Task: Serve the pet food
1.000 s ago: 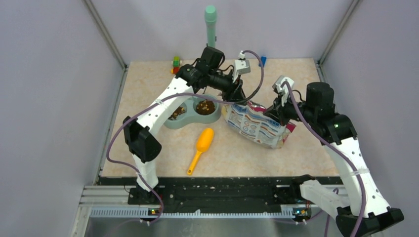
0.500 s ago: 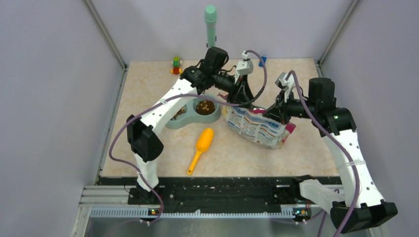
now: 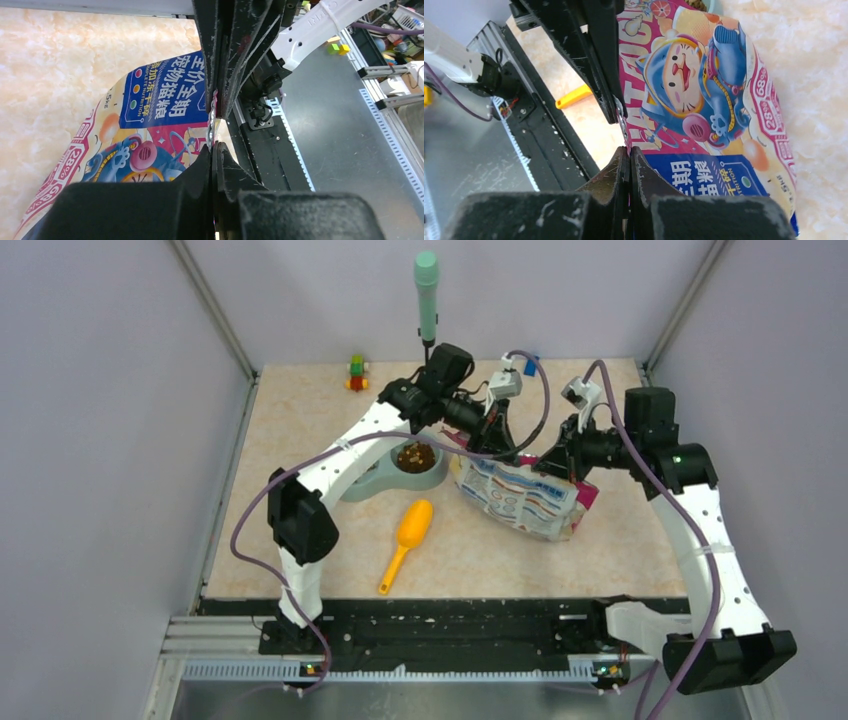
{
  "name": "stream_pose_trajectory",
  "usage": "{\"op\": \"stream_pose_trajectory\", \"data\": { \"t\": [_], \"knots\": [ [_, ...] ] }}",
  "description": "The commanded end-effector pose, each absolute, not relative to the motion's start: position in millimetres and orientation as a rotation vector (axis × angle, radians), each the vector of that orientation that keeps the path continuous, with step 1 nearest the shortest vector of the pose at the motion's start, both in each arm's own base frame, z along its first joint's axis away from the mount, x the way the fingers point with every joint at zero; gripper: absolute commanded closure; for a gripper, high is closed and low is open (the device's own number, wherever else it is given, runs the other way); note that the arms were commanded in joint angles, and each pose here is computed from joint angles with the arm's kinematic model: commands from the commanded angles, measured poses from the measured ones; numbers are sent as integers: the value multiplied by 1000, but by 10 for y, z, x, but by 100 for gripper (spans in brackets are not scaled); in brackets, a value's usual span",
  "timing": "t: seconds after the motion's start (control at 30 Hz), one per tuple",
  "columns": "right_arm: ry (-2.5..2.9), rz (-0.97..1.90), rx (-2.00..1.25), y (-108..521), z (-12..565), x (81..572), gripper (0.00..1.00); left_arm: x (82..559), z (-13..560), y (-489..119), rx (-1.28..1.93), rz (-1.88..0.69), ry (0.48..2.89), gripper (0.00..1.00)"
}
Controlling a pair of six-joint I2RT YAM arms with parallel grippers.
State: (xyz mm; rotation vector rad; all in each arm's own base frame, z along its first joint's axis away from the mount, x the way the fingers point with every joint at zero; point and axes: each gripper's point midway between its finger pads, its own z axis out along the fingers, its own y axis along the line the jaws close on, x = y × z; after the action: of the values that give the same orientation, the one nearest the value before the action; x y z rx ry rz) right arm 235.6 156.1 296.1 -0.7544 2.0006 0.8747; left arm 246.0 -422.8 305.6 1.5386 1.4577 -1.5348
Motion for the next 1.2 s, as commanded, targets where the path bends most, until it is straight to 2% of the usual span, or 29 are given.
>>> {"op": "stream_pose_trajectory", "data": {
  "t": [0.0,0.07,0.1,0.17,0.2,0.33,0.4,0.47,0.6,0.63,0.7,0.73,0.8,0.9,0.97,1.1,1.13,1.17],
  "knots": [
    [1938,877,-706,1550,3226,2517,100,2264,3051,-4234,1586,-1530,1476,100],
    [1944,831,-681,1501,3238,2578,100,2300,3038,-4223,1581,-1467,1508,100],
    [1946,799,-679,1468,3226,2591,95,2334,3043,-4214,1571,-1437,1523,100],
    [1954,723,-674,1386,3145,2591,72,2393,3080,-4212,1548,-1385,1541,100],
    [1951,683,-667,1342,3135,2588,66,2415,3095,-4205,1534,-1374,1551,100],
    [1969,598,-653,1226,2942,2526,59,2431,3143,-4220,1517,-1379,1554,100],
    [1969,607,-645,1232,2896,2504,63,2424,3184,-4204,1519,-1378,1555,100],
    [1977,629,-640,1253,2865,2494,100,2418,3231,-4180,1514,-1384,1547,100],
    [1919,684,-648,1332,2975,2434,100,2452,3235,-4167,1496,-1366,1557,100],
    [1900,682,-644,1333,3014,2429,100,2468,3214,-4153,1490,-1362,1578,92],
    [1869,688,-638,1350,3086,2428,100,2469,3151,-4108,1496,-1366,1608,65],
    [1858,699,-641,1366,3116,2422,100,2468,3100,-4088,1500,-1360,1629,60],
    [1855,724,-652,1398,3141,2406,100,2450,3011,-4052,1510,-1352,1657,58],
    [1849,731,-666,1409,3175,2393,100,2430,2870,-3994,1514,-1332,1700,62],
    [1848,729,-678,1408,3192,2383,100,2472,2855,-3990,1495,-1316,1717,99],
    [1874,688,-654,1351,3134,2416,100,2545,2937,-4039,1430,-1325,1718,100],
    [1888,678,-644,1334,3112,2419,92,2561,2945,-4049,1419,-1322,1710,100],
    [1900,675,-648,1326,3090,2405,75,2568,2985,-4047,1408,-1315,1694,100]
  ]
}}
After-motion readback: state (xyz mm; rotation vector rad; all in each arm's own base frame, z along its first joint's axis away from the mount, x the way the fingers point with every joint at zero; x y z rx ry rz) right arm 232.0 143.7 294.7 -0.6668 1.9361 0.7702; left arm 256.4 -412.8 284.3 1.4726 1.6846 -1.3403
